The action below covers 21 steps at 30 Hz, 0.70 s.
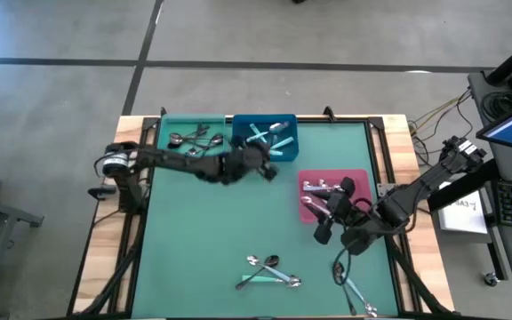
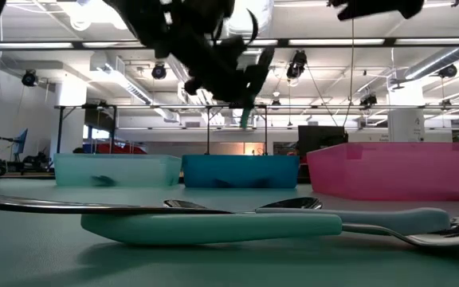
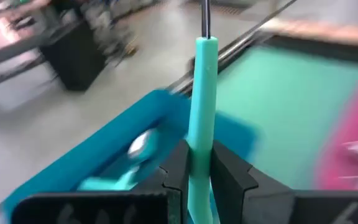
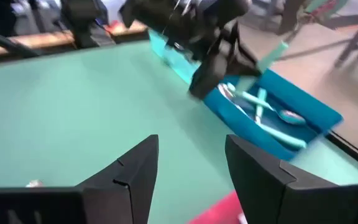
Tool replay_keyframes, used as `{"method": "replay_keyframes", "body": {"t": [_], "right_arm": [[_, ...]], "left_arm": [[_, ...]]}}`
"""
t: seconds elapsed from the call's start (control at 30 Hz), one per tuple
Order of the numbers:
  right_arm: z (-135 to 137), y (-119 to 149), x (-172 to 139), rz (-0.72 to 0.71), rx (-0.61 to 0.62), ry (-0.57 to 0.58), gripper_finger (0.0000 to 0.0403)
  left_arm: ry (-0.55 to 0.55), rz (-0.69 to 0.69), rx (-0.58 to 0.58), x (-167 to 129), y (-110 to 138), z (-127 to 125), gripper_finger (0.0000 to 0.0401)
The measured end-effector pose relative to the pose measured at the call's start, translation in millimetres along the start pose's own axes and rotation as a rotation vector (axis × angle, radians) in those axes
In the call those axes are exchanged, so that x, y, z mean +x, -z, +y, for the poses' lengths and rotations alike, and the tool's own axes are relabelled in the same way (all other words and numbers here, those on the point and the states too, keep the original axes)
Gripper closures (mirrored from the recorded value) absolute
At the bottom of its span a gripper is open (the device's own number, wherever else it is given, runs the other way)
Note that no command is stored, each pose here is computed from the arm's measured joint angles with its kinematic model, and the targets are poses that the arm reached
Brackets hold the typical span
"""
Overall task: Sort silverware by color (type)
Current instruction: Put the green spoon into the blue bin, then put the blue spoon into the red bin
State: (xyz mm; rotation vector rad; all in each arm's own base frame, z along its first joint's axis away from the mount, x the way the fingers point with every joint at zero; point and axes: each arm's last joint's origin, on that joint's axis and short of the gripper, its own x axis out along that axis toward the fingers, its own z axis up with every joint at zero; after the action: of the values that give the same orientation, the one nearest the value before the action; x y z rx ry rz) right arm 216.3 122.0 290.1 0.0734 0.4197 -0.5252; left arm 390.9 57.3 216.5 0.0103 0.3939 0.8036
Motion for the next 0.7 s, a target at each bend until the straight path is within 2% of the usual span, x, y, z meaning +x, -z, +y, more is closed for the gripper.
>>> {"method": "replay_keyframes", "body": {"t": [0.13, 0.2, 0.27, 0.4, 0.57, 0.7], "right_arm": [[0.9, 8.6, 4.2, 0.037, -0.017, 0.035, 0.0235], [2.5, 10.3, 6.1, 0.040, -0.027, 0.041, 0.0239], [2.9, 10.7, 6.8, 0.041, -0.029, 0.044, 0.0242], [3.0, 11.0, 7.1, 0.040, -0.031, 0.046, 0.0243], [3.6, 11.5, 7.0, 0.059, -0.031, 0.027, 0.0241], [5.7, 14.2, 6.7, 0.142, -0.034, -0.054, 0.0241]], "left_arm": [[-0.101, 0.093, 0.053, 25.2, 4.9, 38.3, 0.0372], [-0.091, 0.143, 0.055, 35.2, 8.0, 55.2, 0.0372], [-0.023, 0.204, 0.045, 43.0, 12.2, 68.5, 0.0372], [0.082, 0.297, -0.002, 53.8, 21.7, 84.3, 0.0356], [0.056, 0.304, -0.035, 58.1, 20.9, 96.9, 0.0320], [0.069, 0.280, -0.049, 58.5, 9.8, 95.8, 0.0295]]}}
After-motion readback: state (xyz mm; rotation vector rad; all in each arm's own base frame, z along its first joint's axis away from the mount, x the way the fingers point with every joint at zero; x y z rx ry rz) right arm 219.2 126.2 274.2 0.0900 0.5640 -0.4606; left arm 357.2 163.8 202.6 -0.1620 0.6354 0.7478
